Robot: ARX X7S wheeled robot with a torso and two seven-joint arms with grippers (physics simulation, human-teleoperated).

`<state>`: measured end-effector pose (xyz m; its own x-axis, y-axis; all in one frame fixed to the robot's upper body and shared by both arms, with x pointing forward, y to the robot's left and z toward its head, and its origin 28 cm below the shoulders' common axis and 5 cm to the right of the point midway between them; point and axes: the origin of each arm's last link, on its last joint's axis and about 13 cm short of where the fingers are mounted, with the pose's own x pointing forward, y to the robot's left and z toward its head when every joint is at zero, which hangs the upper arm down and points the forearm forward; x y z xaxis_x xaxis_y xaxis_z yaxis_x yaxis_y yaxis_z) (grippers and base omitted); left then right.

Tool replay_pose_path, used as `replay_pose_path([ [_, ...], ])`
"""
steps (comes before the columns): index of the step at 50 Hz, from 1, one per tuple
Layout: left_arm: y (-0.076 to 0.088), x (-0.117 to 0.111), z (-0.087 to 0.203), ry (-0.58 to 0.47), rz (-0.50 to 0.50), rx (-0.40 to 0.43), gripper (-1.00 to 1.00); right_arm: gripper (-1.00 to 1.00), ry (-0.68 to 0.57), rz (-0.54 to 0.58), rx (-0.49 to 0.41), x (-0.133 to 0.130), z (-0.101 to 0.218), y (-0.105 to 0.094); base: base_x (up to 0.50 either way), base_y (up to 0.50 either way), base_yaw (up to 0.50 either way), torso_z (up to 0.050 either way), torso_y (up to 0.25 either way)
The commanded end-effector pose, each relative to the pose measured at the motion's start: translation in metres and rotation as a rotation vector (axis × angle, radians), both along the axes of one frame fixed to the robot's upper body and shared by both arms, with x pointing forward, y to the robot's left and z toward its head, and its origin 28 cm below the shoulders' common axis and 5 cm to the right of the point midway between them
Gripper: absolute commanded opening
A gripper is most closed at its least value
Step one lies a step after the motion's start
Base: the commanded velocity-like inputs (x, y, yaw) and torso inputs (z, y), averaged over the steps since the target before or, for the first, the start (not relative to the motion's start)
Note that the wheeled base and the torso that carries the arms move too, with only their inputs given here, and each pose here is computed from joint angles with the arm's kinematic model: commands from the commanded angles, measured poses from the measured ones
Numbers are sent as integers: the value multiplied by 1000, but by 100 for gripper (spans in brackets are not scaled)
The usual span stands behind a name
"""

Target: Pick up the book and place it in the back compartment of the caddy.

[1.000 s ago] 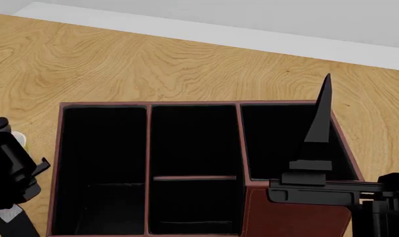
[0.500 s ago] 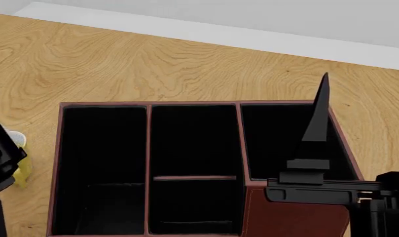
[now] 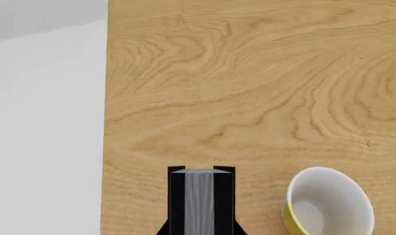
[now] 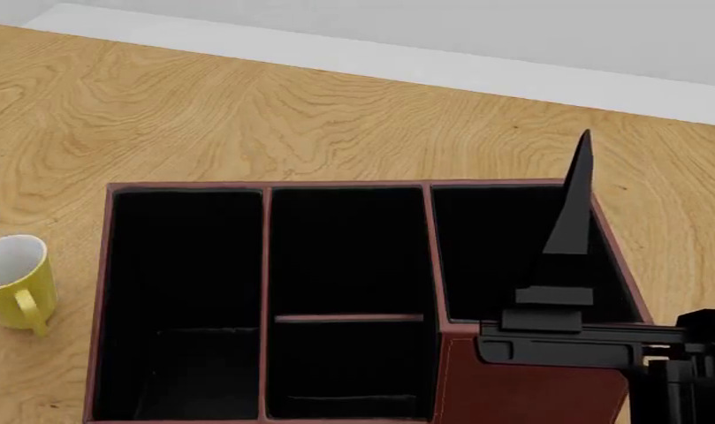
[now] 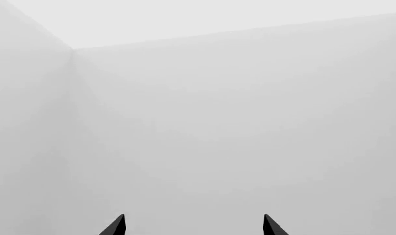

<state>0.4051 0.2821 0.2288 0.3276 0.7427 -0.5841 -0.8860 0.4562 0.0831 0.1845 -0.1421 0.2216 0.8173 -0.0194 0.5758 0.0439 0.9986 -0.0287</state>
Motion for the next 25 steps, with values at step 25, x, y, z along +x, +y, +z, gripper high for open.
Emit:
replay_pose_path([
  [25, -23, -48, 90, -355, -102, -49, -100, 100, -13, -8, 8, -3, 2, 1, 0, 0, 0, 0, 1],
])
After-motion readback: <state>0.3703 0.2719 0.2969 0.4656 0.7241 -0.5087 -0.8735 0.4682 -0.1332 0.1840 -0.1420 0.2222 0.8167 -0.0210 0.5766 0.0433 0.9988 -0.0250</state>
